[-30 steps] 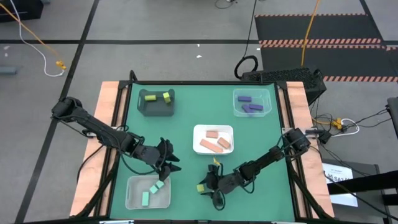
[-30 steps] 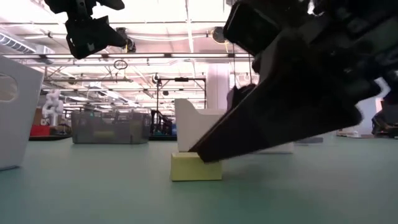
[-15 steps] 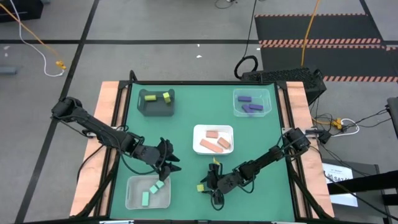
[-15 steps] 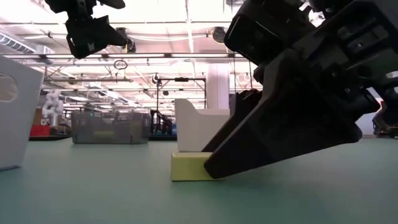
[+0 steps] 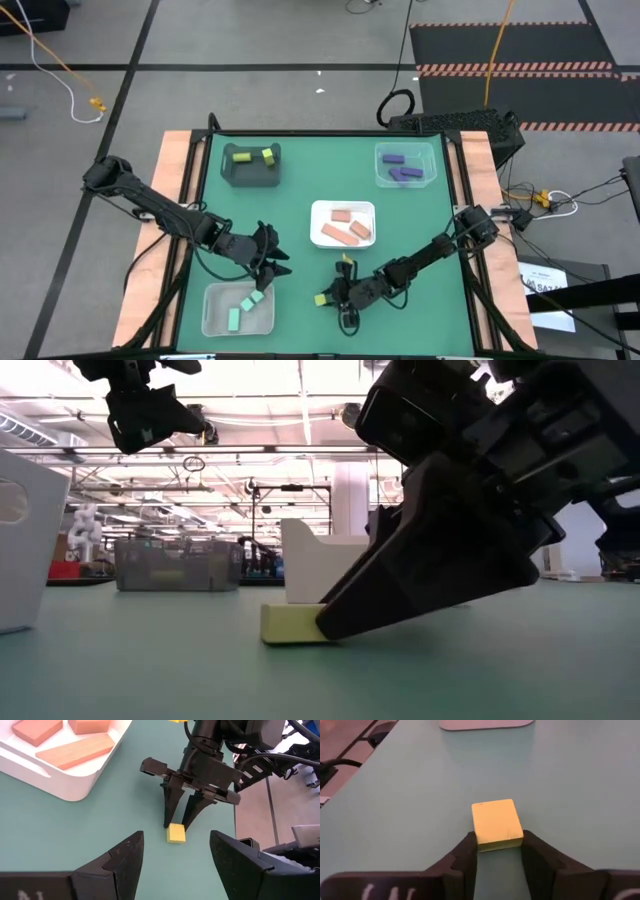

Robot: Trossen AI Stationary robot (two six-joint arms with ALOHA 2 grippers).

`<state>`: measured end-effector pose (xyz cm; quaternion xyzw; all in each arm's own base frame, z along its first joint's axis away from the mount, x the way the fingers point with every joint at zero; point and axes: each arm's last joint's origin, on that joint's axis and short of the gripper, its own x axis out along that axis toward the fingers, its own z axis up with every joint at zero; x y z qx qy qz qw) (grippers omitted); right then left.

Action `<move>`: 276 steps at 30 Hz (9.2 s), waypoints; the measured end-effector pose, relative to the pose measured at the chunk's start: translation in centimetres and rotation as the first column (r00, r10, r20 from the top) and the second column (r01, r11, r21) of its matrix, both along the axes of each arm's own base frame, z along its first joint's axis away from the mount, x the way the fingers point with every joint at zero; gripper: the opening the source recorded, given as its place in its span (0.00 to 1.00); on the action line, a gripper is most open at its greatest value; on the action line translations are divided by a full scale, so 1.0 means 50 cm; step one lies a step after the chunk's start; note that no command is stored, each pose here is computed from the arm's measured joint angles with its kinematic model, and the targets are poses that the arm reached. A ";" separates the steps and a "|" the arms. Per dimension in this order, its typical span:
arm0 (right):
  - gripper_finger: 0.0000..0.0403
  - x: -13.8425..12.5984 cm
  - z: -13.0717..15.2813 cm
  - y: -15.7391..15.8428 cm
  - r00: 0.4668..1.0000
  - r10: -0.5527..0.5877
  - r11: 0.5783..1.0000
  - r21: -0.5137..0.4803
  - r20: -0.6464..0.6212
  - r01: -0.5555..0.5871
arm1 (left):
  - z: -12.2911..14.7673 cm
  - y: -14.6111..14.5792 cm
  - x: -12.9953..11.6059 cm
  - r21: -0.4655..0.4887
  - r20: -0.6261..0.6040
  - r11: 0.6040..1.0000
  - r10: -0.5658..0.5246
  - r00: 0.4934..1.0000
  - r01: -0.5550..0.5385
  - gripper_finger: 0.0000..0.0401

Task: Sort & place blocks by color
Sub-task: Put the green block into the black bin, then return to Home Position

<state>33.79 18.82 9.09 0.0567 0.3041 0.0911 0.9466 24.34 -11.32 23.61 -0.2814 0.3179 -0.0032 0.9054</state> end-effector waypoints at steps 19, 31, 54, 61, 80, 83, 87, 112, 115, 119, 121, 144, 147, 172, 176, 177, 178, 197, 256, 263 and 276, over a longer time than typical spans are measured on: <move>0.26 -0.052 0.264 -0.054 0.970 0.023 0.979 -0.201 0.240 0.026 | 0.005 0.005 0.004 0.012 0.048 0.994 0.111 0.993 -0.111 0.57; 0.26 -0.120 0.411 -0.141 0.923 -0.021 0.698 -0.655 0.384 0.289 | 0.074 0.057 0.051 0.132 0.441 0.948 0.205 0.874 -0.289 0.57; 0.26 -0.069 0.421 -0.241 0.920 0.029 0.542 -0.780 0.390 0.314 | 0.120 0.117 0.072 0.065 0.624 0.940 0.225 0.748 -0.336 0.57; 0.26 -0.026 0.399 -0.265 0.914 0.041 0.420 -0.837 0.405 0.351 | 0.116 0.136 0.076 0.038 0.602 0.930 0.270 0.752 -0.365 0.57; 0.38 -0.003 0.388 -0.281 0.889 0.013 0.407 -0.815 0.457 0.412 | 0.106 0.166 0.080 0.106 0.573 0.907 0.279 0.771 -0.407 0.14; 0.43 -0.004 0.385 -0.275 0.887 -0.003 0.450 -0.791 0.462 0.414 | 0.106 0.166 0.080 0.109 0.575 0.907 0.277 0.770 -0.407 0.14; 0.49 -0.007 0.376 -0.270 0.896 -0.058 0.477 -0.776 0.440 0.412 | 0.107 0.166 0.079 0.140 0.579 0.903 0.258 0.773 -0.405 0.14; 0.58 -0.176 0.432 -0.342 0.912 -0.365 0.814 -0.412 0.184 0.409 | 0.246 0.272 -0.051 0.413 0.765 0.857 -0.142 0.629 -0.309 0.14; 0.58 -0.200 0.433 -0.345 0.905 -0.375 0.819 -0.386 0.200 0.425 | 0.226 0.294 -0.039 0.412 0.719 0.864 -0.114 0.686 -0.289 0.14; 0.58 -0.236 0.396 -0.349 0.894 -0.393 0.824 -0.349 0.213 0.445 | 0.193 0.323 -0.031 0.392 0.621 0.877 -0.031 0.783 -0.276 0.14; 0.58 -0.254 0.368 -0.352 0.886 -0.400 0.827 -0.325 0.233 0.459 | 0.174 0.337 -0.033 0.394 0.546 0.880 0.009 0.838 -0.266 0.14; 0.58 -0.372 0.161 -0.364 0.792 -0.335 0.857 -0.185 0.511 0.482 | 0.012 0.461 -0.120 0.410 0.119 0.736 0.543 0.831 -0.539 0.18; 0.58 -0.375 0.156 -0.364 0.794 -0.335 0.857 -0.187 0.507 0.481 | -0.042 0.457 -0.131 0.354 0.127 0.730 0.582 0.803 -0.585 0.16; 0.58 -0.375 0.152 -0.364 0.805 -0.332 0.856 -0.200 0.492 0.476 | -0.165 0.435 -0.181 0.234 0.160 0.594 0.757 0.633 -0.770 0.20; 0.58 -0.376 0.150 -0.364 0.808 -0.332 0.856 -0.204 0.486 0.475 | -0.164 0.435 -0.181 0.228 0.166 0.592 0.758 0.630 -0.773 0.20; 0.58 -0.376 0.149 -0.364 0.812 -0.332 0.856 -0.208 0.480 0.473 | -0.164 0.435 -0.181 0.228 0.166 0.592 0.758 0.630 -0.773 0.20; 0.58 -0.376 0.148 -0.364 0.815 -0.332 0.856 -0.212 0.475 0.472 | -0.164 0.435 -0.181 0.228 0.166 0.592 0.758 0.630 -0.773 0.20; 0.58 -0.376 0.145 -0.364 0.822 -0.331 0.856 -0.220 0.463 0.469 | -0.157 0.438 -0.179 0.331 0.205 0.595 0.712 0.672 -0.732 0.17; 0.58 -0.432 0.145 -0.371 0.766 -0.339 0.856 -0.159 0.546 0.492 | -0.090 0.360 -0.184 0.656 0.312 0.634 0.267 0.912 -0.410 0.86; 0.58 -0.450 0.170 -0.382 0.676 -0.374 0.838 -0.081 0.635 0.540 | -0.092 0.340 -0.184 0.666 0.285 0.658 0.210 0.935 -0.351 0.86; 0.58 -0.479 0.198 -0.413 0.505 -0.462 0.750 0.017 0.729 0.661 | -0.092 0.339 -0.183 0.673 0.283 0.654 0.204 0.937 -0.345 0.86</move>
